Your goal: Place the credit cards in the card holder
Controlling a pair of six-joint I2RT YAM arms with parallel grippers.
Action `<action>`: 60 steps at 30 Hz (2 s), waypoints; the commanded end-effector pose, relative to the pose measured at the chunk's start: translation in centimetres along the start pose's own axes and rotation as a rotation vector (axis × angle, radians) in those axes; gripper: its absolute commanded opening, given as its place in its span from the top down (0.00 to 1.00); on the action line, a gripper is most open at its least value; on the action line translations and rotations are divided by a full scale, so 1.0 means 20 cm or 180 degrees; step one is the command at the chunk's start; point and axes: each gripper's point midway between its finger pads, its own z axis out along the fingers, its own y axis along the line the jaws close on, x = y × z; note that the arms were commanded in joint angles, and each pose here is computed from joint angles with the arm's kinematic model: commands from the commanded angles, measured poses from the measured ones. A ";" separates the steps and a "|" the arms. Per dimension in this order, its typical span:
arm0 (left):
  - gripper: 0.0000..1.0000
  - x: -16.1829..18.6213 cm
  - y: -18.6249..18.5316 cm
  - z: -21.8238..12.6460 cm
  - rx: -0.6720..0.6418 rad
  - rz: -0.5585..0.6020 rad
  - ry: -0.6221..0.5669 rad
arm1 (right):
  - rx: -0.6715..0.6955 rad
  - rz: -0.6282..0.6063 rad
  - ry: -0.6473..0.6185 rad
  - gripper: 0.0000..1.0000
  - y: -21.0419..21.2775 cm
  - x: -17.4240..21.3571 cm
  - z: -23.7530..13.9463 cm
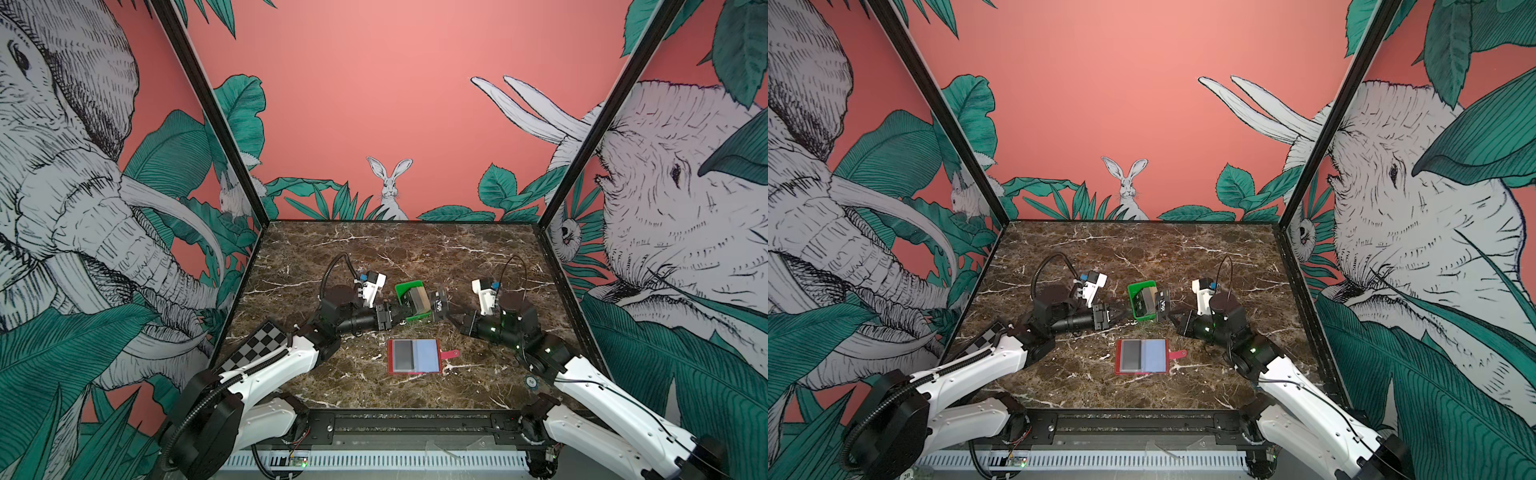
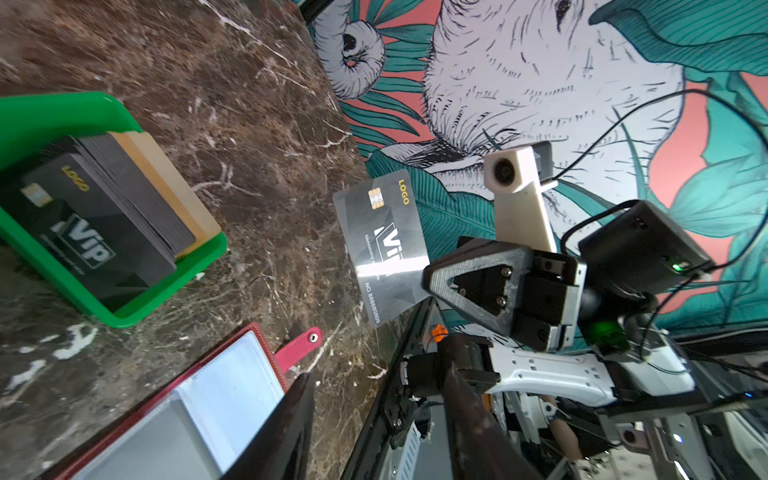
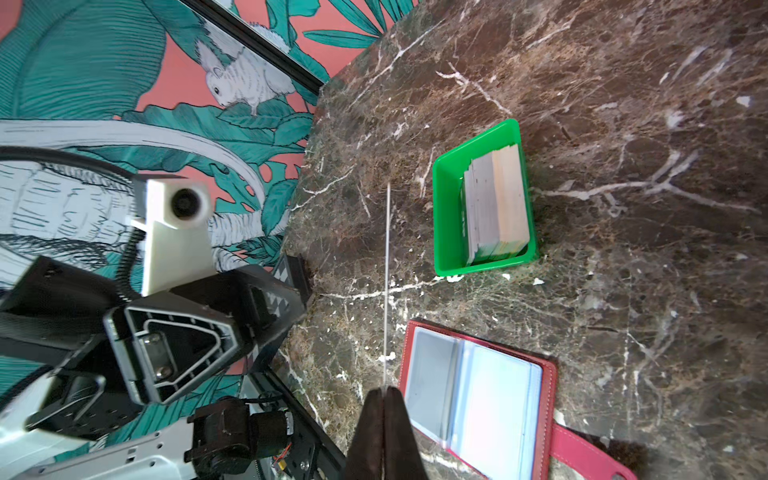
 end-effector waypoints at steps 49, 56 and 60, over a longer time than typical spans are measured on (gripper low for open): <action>0.93 -0.10 -0.29 0.12 0.0939 -0.0344 -0.0174 | -0.1092 0.0228 0.0001 1.00 0.27 0.04 -0.02; 1.00 -0.05 -0.21 0.12 0.0676 -0.0326 -0.0076 | -0.0651 0.0208 0.0030 0.97 0.16 0.07 0.00; 1.00 0.01 -0.13 0.11 0.0421 -0.0333 -0.0007 | -0.0319 0.0132 0.0046 0.91 0.08 0.11 0.01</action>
